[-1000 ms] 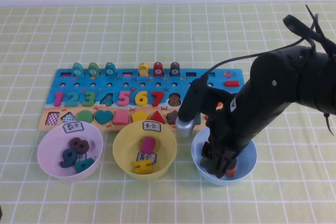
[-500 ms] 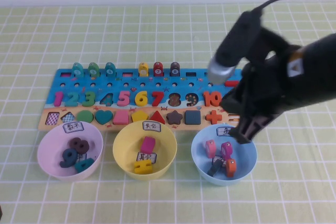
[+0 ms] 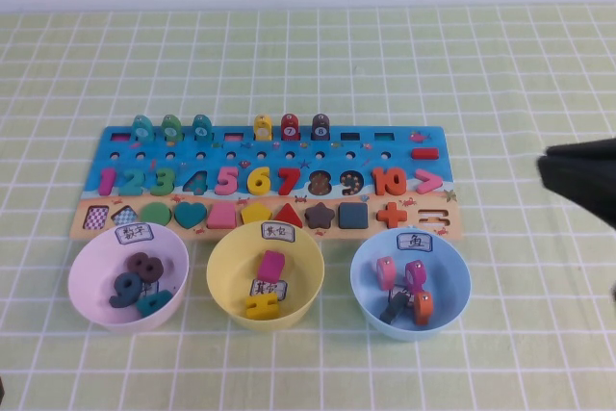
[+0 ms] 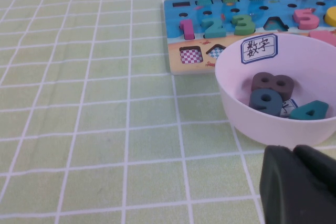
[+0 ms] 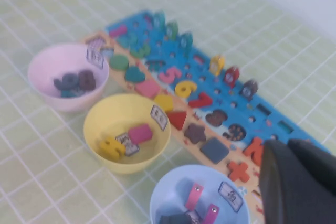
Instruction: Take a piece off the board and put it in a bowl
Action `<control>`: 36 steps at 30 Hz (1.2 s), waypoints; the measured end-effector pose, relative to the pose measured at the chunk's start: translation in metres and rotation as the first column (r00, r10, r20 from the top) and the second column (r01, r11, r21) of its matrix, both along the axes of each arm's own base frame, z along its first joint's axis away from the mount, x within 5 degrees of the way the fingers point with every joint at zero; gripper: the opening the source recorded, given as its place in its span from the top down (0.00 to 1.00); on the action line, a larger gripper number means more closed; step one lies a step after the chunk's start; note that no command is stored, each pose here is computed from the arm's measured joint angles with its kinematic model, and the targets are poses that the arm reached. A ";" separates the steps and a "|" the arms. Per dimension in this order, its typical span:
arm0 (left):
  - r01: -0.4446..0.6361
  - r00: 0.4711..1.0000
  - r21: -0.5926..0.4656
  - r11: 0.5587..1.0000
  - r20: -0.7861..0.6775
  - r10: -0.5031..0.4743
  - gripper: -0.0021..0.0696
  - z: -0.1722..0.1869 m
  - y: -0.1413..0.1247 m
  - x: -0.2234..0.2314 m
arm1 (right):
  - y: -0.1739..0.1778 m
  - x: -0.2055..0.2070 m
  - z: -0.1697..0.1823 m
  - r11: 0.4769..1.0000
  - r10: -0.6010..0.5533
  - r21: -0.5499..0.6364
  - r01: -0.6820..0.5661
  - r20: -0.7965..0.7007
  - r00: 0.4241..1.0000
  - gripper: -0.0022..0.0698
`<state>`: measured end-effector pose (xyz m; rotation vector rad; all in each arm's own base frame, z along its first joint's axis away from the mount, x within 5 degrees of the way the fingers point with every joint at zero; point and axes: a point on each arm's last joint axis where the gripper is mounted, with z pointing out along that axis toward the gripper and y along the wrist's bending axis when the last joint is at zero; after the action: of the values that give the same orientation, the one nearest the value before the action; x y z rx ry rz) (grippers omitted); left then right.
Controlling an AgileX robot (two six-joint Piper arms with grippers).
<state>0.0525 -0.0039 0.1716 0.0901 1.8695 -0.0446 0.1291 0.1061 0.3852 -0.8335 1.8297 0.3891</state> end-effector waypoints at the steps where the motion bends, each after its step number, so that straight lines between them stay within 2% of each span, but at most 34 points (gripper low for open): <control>1: 0.000 1.000 0.000 1.000 0.000 0.000 0.98 0.000 0.000 0.000 | -0.005 -0.006 0.001 1.000 -0.001 0.014 0.001 0.015 1.000 0.99; 8: 0.000 1.000 0.000 1.000 0.000 0.000 0.98 0.000 0.000 0.000 | -0.026 -0.034 0.001 0.999 0.001 0.033 -0.002 0.056 0.998 0.99; 22: 0.000 1.000 0.000 1.000 0.000 0.000 0.98 0.000 0.000 0.000 | -0.036 -0.047 -0.019 0.988 0.014 -0.149 -0.032 -0.123 0.992 0.99; 30: 0.000 1.000 0.000 1.000 0.000 0.000 0.98 0.000 0.000 0.000 | -0.044 -0.044 -0.018 0.973 -0.028 -0.230 0.016 -0.048 0.998 0.99; 36: 0.000 1.000 0.000 1.000 0.000 0.000 0.98 0.000 0.000 0.000 | -0.051 -0.054 -0.014 0.983 -0.025 -0.183 0.025 0.005 1.000 0.99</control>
<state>0.0525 -0.0039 0.1716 0.0901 1.8695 -0.0446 0.0749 0.0549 0.3712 -0.9344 1.8915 0.2054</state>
